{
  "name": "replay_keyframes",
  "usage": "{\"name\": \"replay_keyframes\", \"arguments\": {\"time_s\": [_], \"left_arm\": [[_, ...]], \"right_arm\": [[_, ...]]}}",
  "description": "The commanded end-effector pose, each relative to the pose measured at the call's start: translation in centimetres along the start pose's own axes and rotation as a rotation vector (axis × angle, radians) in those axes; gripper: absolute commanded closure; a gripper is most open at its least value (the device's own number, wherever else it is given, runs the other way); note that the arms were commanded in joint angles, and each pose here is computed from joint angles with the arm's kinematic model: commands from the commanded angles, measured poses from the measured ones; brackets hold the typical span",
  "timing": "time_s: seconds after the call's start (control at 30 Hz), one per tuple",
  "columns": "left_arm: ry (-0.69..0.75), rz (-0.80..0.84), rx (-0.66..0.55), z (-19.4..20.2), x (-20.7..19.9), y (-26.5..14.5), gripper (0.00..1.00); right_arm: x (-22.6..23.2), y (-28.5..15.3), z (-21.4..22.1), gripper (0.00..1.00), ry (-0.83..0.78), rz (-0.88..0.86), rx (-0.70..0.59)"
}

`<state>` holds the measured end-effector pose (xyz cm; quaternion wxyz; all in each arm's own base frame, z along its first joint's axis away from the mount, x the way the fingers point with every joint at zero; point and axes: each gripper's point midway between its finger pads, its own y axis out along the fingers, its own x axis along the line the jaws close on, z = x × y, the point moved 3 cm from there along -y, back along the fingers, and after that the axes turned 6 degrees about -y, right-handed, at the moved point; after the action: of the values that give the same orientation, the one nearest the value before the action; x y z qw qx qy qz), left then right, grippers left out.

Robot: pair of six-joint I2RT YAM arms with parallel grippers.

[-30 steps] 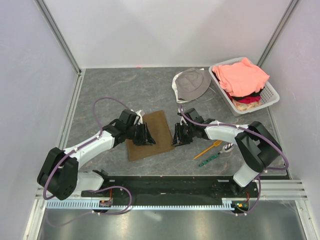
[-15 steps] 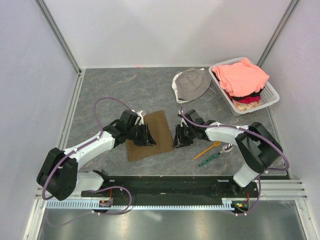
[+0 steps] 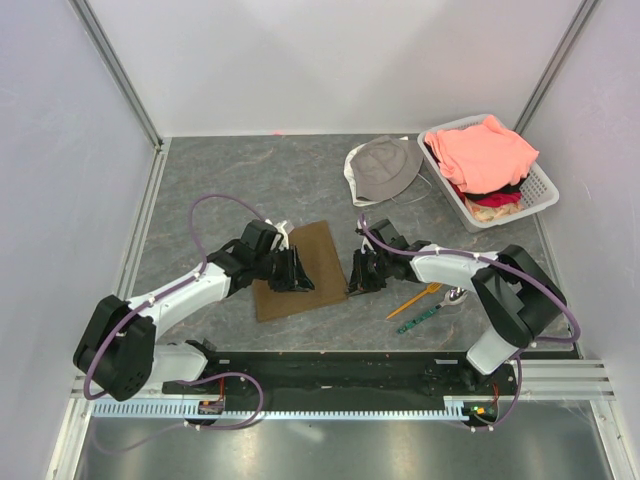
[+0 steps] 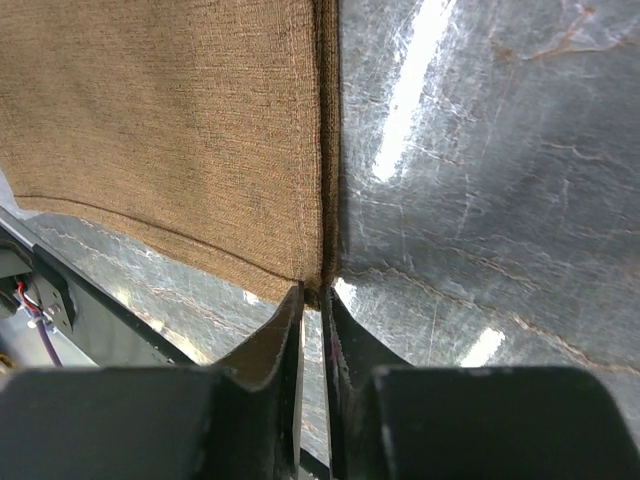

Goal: Fold the napkin into a case and place the utensils inside
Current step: Fold the top corner of the square-folded napkin at the center of the board.

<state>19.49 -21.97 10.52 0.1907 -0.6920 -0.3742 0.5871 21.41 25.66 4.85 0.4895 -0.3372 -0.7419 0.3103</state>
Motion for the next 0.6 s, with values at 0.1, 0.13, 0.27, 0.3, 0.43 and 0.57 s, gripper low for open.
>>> {"name": "replay_keyframes", "arguments": {"time_s": [0.1,0.13,0.27,0.3,0.43,0.57], "left_arm": [[0.105,0.102,-0.052,-1.2,-2.9,-0.2,0.65],[0.108,0.102,-0.056,-1.3,-2.9,-0.2,0.64],[0.109,0.096,-0.056,-1.2,-2.9,0.1,0.63],[0.106,0.096,-0.065,-1.3,-3.0,0.0,0.63],[0.004,-0.027,-0.182,-2.2,-1.3,-1.0,0.78],[-0.194,-0.250,-0.278,-2.2,2.2,-2.4,0.91]], "right_arm": [[2.0,-2.0,-2.2,0.84,-0.034,-0.026,-0.084],[2.2,-2.2,-2.3,0.84,-0.039,-0.028,-0.084],[3.2,-2.1,-2.5,0.85,-0.051,-0.057,-0.073],[3.7,-2.1,-2.9,0.85,-0.060,-0.066,-0.080],[4.5,-1.1,-4.0,0.90,-0.071,-0.083,-0.078],[6.1,0.1,-5.7,0.91,-0.088,-0.133,-0.075]]}}
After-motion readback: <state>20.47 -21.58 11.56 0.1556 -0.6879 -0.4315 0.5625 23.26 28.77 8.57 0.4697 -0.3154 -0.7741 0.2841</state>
